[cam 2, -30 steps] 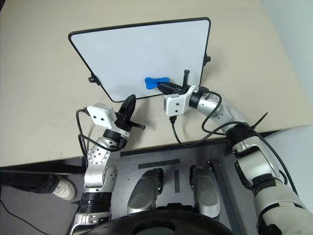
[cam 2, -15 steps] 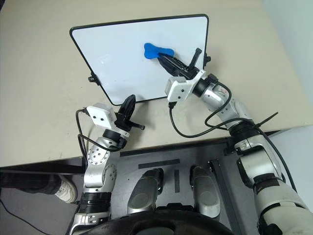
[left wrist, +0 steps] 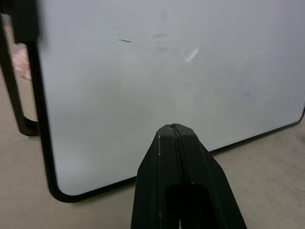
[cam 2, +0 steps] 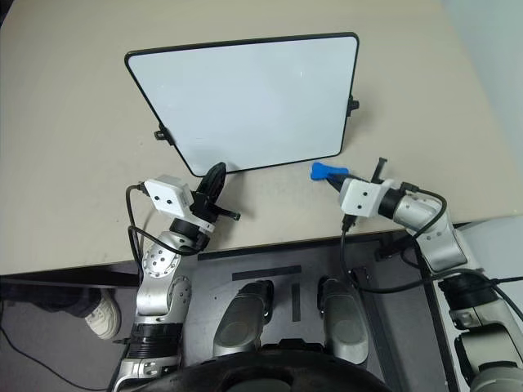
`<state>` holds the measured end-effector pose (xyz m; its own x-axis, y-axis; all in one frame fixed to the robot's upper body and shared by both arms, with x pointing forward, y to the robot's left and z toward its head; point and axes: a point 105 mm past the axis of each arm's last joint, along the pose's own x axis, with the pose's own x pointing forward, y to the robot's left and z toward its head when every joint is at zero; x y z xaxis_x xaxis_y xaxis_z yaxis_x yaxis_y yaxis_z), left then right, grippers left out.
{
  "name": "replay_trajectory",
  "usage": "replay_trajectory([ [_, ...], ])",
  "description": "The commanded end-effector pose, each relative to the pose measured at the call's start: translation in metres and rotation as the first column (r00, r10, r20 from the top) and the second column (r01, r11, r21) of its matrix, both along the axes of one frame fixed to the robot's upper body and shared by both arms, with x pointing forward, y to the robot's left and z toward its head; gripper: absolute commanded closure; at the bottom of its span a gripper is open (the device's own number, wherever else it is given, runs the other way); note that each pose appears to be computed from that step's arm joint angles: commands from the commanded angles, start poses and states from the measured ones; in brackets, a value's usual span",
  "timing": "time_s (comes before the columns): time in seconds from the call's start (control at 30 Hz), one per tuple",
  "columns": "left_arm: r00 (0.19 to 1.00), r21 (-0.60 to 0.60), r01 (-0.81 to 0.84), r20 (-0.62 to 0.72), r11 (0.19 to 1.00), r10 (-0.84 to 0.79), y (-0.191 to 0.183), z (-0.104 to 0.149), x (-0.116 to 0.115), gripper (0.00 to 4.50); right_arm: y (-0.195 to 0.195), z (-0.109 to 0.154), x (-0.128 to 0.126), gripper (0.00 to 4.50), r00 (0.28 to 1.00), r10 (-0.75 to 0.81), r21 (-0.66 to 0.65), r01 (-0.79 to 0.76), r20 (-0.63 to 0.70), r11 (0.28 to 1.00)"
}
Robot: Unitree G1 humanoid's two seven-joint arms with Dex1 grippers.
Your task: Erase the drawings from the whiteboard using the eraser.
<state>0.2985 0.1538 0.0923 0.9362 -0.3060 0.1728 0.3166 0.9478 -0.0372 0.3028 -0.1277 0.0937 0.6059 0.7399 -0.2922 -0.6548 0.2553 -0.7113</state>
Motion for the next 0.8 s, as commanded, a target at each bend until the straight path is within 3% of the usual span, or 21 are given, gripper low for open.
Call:
replay_trajectory([
  [0.03,0.999,0.003,0.021,0.046,1.000,-0.021,-0.001,0.014,-0.002,4.50,0.000,0.002,-0.005,4.46,1.000,0.006,-0.001,-0.006,-0.020,1.000],
  [0.07,0.999,0.005,0.023,0.045,1.000,-0.023,0.000,0.014,-0.002,4.50,0.002,0.002,-0.004,4.46,1.000,0.001,0.016,-0.001,-0.031,1.000],
  [0.13,0.999,0.010,0.026,0.045,1.000,-0.026,0.000,0.015,-0.002,4.50,0.005,0.004,-0.004,3.94,0.999,-0.001,0.052,0.004,-0.053,0.999],
  [0.33,0.998,0.026,0.026,0.048,0.999,-0.028,0.005,0.018,-0.001,4.50,0.011,0.013,-0.001,1.98,0.999,-0.003,0.100,0.008,-0.043,0.995],
  [0.5,0.998,0.040,0.026,0.052,0.999,-0.028,0.007,0.022,0.000,4.50,0.008,0.040,0.003,0.24,0.998,-0.040,0.181,0.029,0.054,0.983],
  [0.8,0.997,0.052,0.062,0.041,0.997,-0.064,0.005,0.026,0.004,4.50,0.009,0.063,-0.005,0.24,0.994,-0.084,0.303,0.058,0.073,0.951],
])
